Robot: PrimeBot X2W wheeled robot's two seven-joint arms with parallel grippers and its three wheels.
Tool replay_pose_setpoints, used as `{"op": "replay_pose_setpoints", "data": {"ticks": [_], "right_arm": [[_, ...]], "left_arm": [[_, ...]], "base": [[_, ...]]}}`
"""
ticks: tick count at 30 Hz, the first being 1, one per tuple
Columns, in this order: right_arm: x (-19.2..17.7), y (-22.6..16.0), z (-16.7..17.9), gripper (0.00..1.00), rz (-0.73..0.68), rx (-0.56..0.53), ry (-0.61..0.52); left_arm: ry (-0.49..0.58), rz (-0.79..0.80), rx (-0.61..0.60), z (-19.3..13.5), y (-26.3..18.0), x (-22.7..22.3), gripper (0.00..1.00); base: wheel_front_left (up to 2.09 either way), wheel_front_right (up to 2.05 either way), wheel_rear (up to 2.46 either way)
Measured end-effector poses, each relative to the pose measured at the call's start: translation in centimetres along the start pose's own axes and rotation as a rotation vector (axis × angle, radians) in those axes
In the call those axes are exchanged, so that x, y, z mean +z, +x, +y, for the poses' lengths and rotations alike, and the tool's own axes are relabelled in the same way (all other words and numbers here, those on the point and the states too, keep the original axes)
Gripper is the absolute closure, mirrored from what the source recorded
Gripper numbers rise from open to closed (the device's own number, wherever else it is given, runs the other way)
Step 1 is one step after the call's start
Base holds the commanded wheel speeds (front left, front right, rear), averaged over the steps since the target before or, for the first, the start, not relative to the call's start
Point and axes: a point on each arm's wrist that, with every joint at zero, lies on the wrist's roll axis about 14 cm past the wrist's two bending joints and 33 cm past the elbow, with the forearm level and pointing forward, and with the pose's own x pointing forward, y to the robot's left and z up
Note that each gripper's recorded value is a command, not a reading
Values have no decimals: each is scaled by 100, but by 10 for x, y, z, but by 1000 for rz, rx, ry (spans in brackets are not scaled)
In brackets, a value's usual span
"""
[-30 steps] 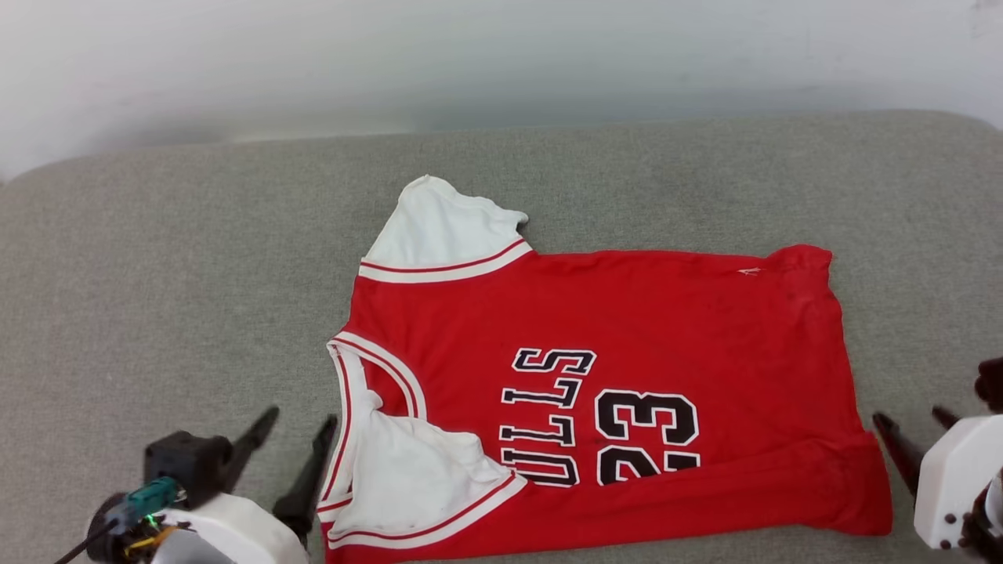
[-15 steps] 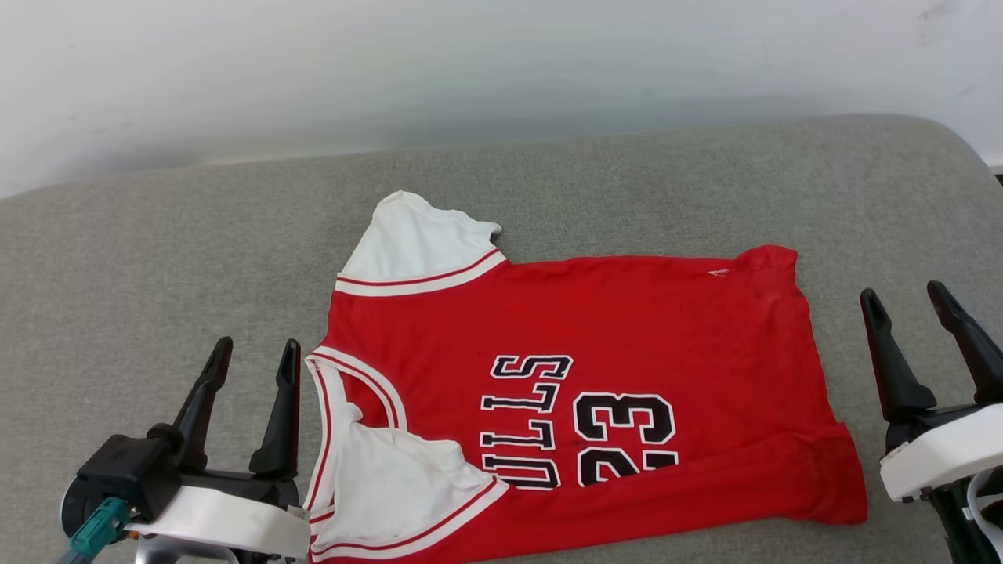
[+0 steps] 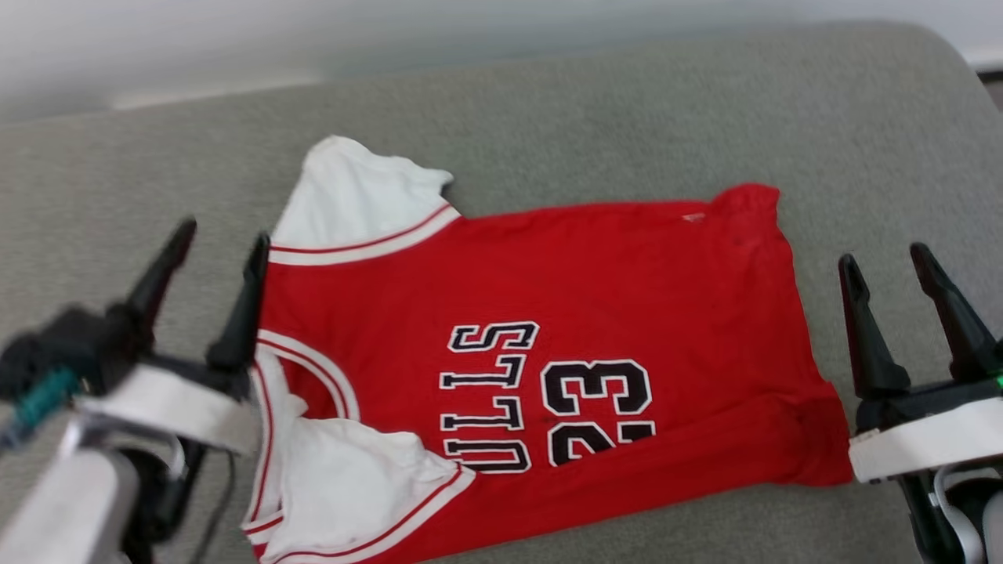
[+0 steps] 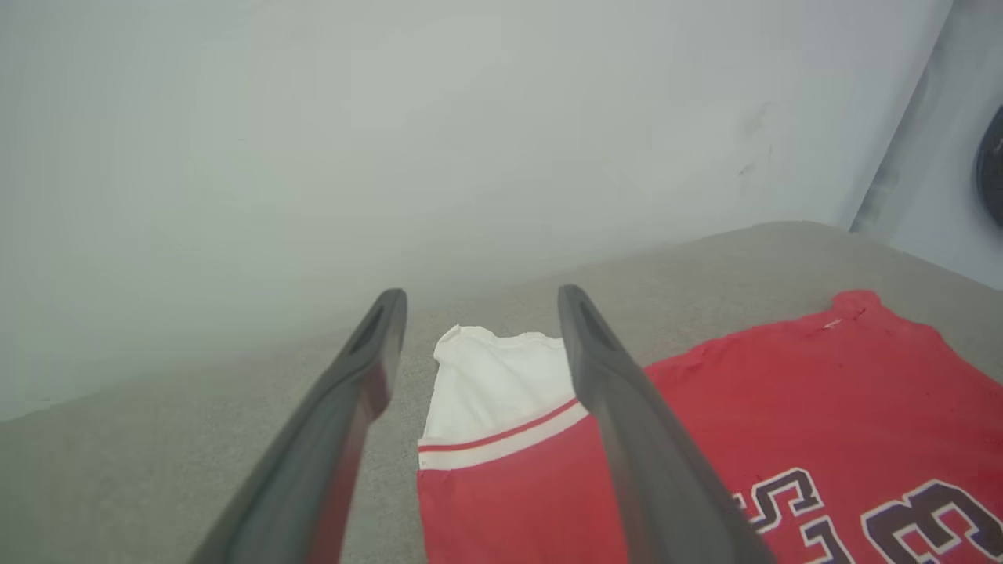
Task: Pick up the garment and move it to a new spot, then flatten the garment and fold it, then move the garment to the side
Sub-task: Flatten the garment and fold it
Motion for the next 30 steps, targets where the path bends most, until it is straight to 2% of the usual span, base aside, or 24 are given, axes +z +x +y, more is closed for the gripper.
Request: {"op": "replay_pose_setpoints", "data": {"ticks": [5, 10, 14, 22, 25, 30], "right_arm": [[-8, 10, -3, 0, 7, -25, -7], [-24, 15, -12, 0, 43, -62, -18], [-38, 16, -19, 0, 79, -87, -26], [-67, 14, -27, 0, 149, -129, -19], [-77, 12, -29, 0, 168, -150, 25], [-89, 10, -35, 0, 193, -169, 15]], "left_arm": [[79, 151, -117, 10, 55, -16, 0], [73, 333, -157, 23, 110, -31, 0], [78, 534, -186, 32, 137, -55, 0], [-28, 930, -179, 48, 160, -116, 0], [-91, 1055, -178, 47, 160, -139, 0], [-106, 1181, -179, 46, 161, -168, 0]], "base": [[0, 0, 0], [0, 0, 0], [0, 0, 0], [0, 0, 0], [0, 0, 0], [0, 0, 0]]}}
